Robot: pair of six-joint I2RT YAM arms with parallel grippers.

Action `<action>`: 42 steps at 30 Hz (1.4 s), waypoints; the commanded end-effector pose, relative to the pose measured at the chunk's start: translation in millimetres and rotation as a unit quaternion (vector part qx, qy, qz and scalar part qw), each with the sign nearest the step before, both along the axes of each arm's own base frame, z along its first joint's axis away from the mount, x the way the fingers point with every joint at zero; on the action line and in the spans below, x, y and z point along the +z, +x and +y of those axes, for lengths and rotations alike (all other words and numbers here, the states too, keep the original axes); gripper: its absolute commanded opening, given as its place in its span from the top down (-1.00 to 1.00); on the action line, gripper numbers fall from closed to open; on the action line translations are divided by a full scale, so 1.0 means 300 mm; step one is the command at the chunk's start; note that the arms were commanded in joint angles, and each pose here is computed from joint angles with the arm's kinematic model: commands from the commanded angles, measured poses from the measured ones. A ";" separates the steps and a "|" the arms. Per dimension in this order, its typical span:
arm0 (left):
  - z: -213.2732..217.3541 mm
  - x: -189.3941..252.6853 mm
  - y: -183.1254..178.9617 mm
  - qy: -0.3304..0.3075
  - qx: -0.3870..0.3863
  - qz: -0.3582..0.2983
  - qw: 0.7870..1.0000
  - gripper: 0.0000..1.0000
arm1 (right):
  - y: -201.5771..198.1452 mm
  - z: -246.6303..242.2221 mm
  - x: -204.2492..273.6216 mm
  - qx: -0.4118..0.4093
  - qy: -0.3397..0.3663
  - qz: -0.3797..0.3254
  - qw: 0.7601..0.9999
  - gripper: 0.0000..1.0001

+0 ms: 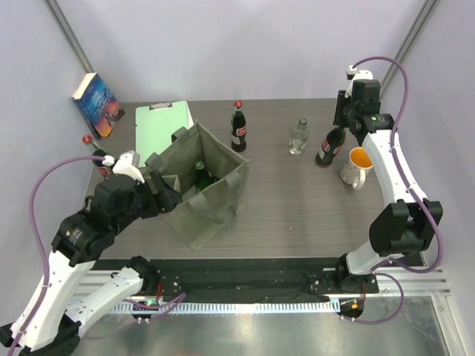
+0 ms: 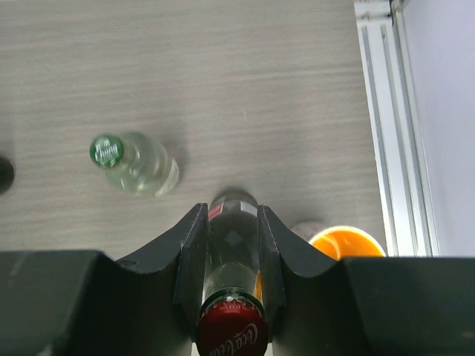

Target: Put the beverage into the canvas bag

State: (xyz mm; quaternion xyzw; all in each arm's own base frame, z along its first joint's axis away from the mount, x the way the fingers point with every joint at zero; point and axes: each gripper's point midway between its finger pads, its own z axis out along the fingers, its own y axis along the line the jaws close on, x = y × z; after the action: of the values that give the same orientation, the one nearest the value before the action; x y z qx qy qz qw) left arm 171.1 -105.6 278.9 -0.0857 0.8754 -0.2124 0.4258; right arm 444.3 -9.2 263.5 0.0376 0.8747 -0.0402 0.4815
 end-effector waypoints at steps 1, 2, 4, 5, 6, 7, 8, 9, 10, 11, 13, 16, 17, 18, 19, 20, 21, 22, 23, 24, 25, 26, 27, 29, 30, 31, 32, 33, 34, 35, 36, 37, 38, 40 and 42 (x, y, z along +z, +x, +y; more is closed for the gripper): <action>-0.007 0.062 -0.002 -0.015 -0.006 -0.022 1.000 -0.50 | 0.065 0.015 -0.020 0.004 0.014 -0.016 1.000 0.97; -0.004 0.064 -0.003 -0.015 -0.005 -0.022 1.000 -0.50 | 0.056 0.011 -0.054 0.000 0.014 -0.012 1.000 0.97; 0.001 0.068 -0.006 -0.016 -0.002 -0.025 1.000 -0.50 | 0.053 -0.003 -0.037 -0.009 0.006 -0.025 1.000 0.97; 0.000 0.067 -0.005 -0.017 -0.002 -0.025 1.000 -0.50 | 0.052 -0.007 -0.039 -0.011 0.003 -0.025 1.000 0.97; 0.001 0.068 -0.006 -0.017 -0.002 -0.026 1.000 -0.50 | 0.050 -0.004 -0.031 -0.007 0.003 -0.027 1.000 0.97; 0.001 0.066 -0.006 -0.016 -0.002 -0.025 1.000 -0.50 | 0.053 0.001 -0.024 0.000 0.003 -0.031 1.000 0.97; 0.000 0.062 -0.004 -0.014 -0.003 -0.024 1.000 -0.50 | 0.056 0.008 -0.013 0.006 0.005 -0.035 0.999 0.97; -0.001 0.061 -0.003 -0.014 -0.003 -0.023 1.000 -0.50 | 0.064 0.014 0.000 0.011 0.007 -0.042 0.999 0.98; -0.003 0.060 -0.002 -0.013 -0.004 -0.023 1.000 -0.50 | 0.071 0.015 -0.002 0.009 0.009 -0.041 0.999 0.97; -0.004 0.058 -0.001 -0.013 -0.004 -0.021 1.000 -0.50 | 0.078 0.017 0.006 0.011 0.010 -0.043 0.999 0.95; -0.007 0.062 0.000 -0.014 -0.006 -0.022 1.000 -0.50 | 0.085 0.024 -0.009 0.014 0.013 -0.037 0.999 0.84; -0.002 0.065 -0.003 -0.014 -0.004 -0.025 1.000 -0.50 | 0.087 0.023 -0.021 0.014 0.013 -0.032 0.999 0.76; 0.000 0.059 -0.003 -0.012 -0.004 -0.022 1.000 -0.50 | 0.089 0.021 -0.020 0.014 0.010 -0.032 0.999 0.71; 0.002 0.059 -0.004 -0.012 -0.002 -0.023 1.000 -0.50 | 0.092 0.017 -0.017 0.012 0.008 -0.033 0.999 0.70; 0.003 0.056 -0.006 -0.011 -0.003 -0.022 1.000 -0.50 | 0.096 0.016 -0.012 0.010 0.007 -0.035 0.999 0.68; 0.003 0.055 -0.007 -0.011 -0.003 -0.022 1.000 -0.50 | 0.103 0.008 -0.002 0.008 0.003 -0.037 0.999 0.66; 0.003 0.054 -0.006 -0.011 -0.003 -0.021 1.000 -0.50 | 0.107 0.012 0.003 0.010 0.002 -0.038 0.999 0.64; 0.003 0.057 -0.007 -0.012 -0.003 -0.023 1.000 -0.50 | 0.111 0.011 0.005 0.010 0.002 -0.039 0.999 0.61; 0.003 0.054 -0.006 -0.010 -0.003 -0.021 1.000 -0.50 | 0.119 0.008 0.010 0.008 0.001 -0.039 0.999 0.58; 0.003 0.056 -0.006 -0.010 -0.003 -0.022 1.000 -0.50 | 0.121 0.010 0.007 0.010 0.001 -0.037 0.999 0.51; 0.003 0.060 -0.006 -0.011 -0.003 -0.023 1.000 -0.50 | 0.125 0.010 0.010 0.011 0.000 -0.038 0.999 0.47; 0.004 0.059 -0.007 -0.011 -0.003 -0.023 1.000 -0.50 | 0.129 0.011 0.013 0.011 0.001 -0.038 0.999 0.45; 0.004 0.060 -0.006 -0.011 -0.003 -0.024 1.000 -0.50 | 0.129 0.011 0.012 0.011 0.001 -0.037 0.999 0.41; 0.005 0.061 -0.006 -0.011 -0.002 -0.025 1.000 -0.50 | 0.131 0.010 0.011 0.010 0.001 -0.036 0.999 0.39; 0.005 0.058 -0.006 -0.009 -0.003 -0.024 1.000 -0.51 | 0.133 0.007 0.006 0.010 0.000 -0.034 0.999 0.36; 0.007 0.057 -0.006 -0.008 -0.002 -0.023 1.000 -0.50 | 0.133 0.011 0.005 0.011 0.001 -0.034 0.999 0.33; 0.007 0.056 -0.006 -0.008 -0.002 -0.023 1.000 -0.51 | 0.133 0.014 0.005 0.013 0.002 -0.034 0.999 0.30; 0.008 0.053 -0.008 -0.007 -0.002 -0.022 1.000 -0.51 | 0.133 0.014 -0.002 0.014 0.002 -0.031 0.999 0.28; 0.007 0.054 -0.007 -0.008 -0.002 -0.023 1.000 -0.51 | 0.133 0.013 -0.002 0.014 0.002 -0.031 0.999 0.23; 0.007 0.055 -0.006 -0.007 -0.003 -0.023 1.000 -0.50 | 0.134 0.015 -0.003 0.014 0.003 -0.031 0.999 0.21; 0.006 0.058 -0.006 -0.008 -0.003 -0.024 1.000 -0.51 | 0.134 0.013 -0.003 0.013 0.003 -0.031 0.999 0.20; 0.006 0.056 -0.006 -0.007 -0.003 -0.023 1.000 -0.51 | 0.136 0.016 -0.001 0.015 0.004 -0.032 0.999 0.16; 0.007 0.059 -0.006 -0.008 -0.003 -0.024 1.000 -0.51 | 0.136 0.018 0.001 0.016 0.004 -0.032 0.999 0.13; 0.008 0.060 -0.005 -0.007 -0.002 -0.025 1.000 -0.51 | 0.139 0.021 0.010 0.018 0.005 -0.035 0.999 0.07; 0.009 0.059 -0.005 -0.007 -0.002 -0.025 1.000 -0.51 | 0.139 0.020 0.012 0.018 0.004 -0.036 0.999 0.06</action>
State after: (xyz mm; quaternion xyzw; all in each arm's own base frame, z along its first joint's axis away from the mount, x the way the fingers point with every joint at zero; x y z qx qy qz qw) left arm 170.2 -104.8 285.2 -0.0863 0.8710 -0.2169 0.4324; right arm 483.4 -5.7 249.0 0.0290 0.8673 -0.0328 0.4959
